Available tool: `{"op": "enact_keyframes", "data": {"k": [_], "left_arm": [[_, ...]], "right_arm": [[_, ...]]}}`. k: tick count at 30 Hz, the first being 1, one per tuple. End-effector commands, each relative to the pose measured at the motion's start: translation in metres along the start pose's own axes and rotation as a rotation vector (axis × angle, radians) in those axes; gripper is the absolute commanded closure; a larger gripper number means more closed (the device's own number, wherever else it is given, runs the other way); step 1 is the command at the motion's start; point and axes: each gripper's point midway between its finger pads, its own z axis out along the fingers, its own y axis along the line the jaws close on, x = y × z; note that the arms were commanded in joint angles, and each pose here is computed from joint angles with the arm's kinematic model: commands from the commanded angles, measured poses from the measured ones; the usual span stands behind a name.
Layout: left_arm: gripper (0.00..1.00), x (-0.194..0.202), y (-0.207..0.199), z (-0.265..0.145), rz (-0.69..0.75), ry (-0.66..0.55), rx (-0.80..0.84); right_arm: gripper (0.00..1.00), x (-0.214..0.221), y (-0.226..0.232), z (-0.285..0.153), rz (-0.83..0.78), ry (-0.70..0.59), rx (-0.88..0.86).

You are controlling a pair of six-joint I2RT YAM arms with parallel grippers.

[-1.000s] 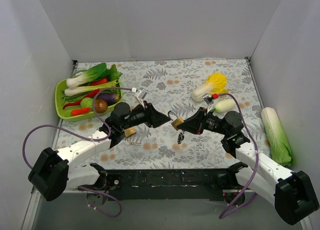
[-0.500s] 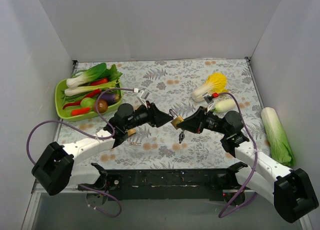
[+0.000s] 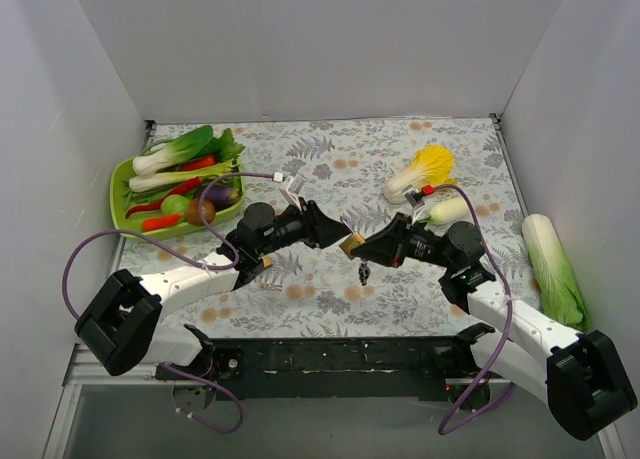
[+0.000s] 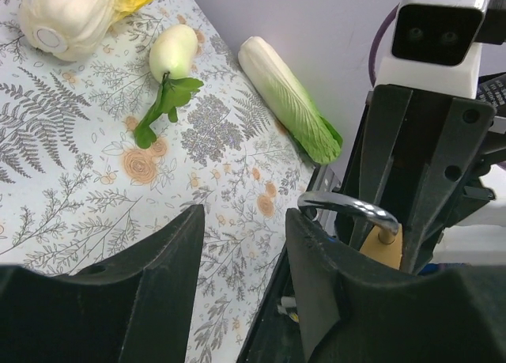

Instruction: Unlock with the key

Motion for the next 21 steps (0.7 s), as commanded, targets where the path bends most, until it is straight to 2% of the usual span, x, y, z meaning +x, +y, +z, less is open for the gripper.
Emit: {"op": "enact_keyframes", "data": {"k": [1, 17, 21], "left_arm": [[0.56, -0.024, -0.021, 0.007, 0.025, -0.074, 0.061], [0.56, -0.020, -0.026, 0.009, -0.013, -0.100, 0.114], [0.55, -0.015, -0.002, -0.002, -0.044, -0.115, -0.014]], "right_arm": [[0.99, -0.011, 0.019, 0.003, -0.066, -0.045, -0.078], [0.99, 0.007, 0.013, 0.006, -0.036, -0.038, -0.095], [0.99, 0.009, 0.004, 0.005, -0.037, -0.056, -0.064]]}}
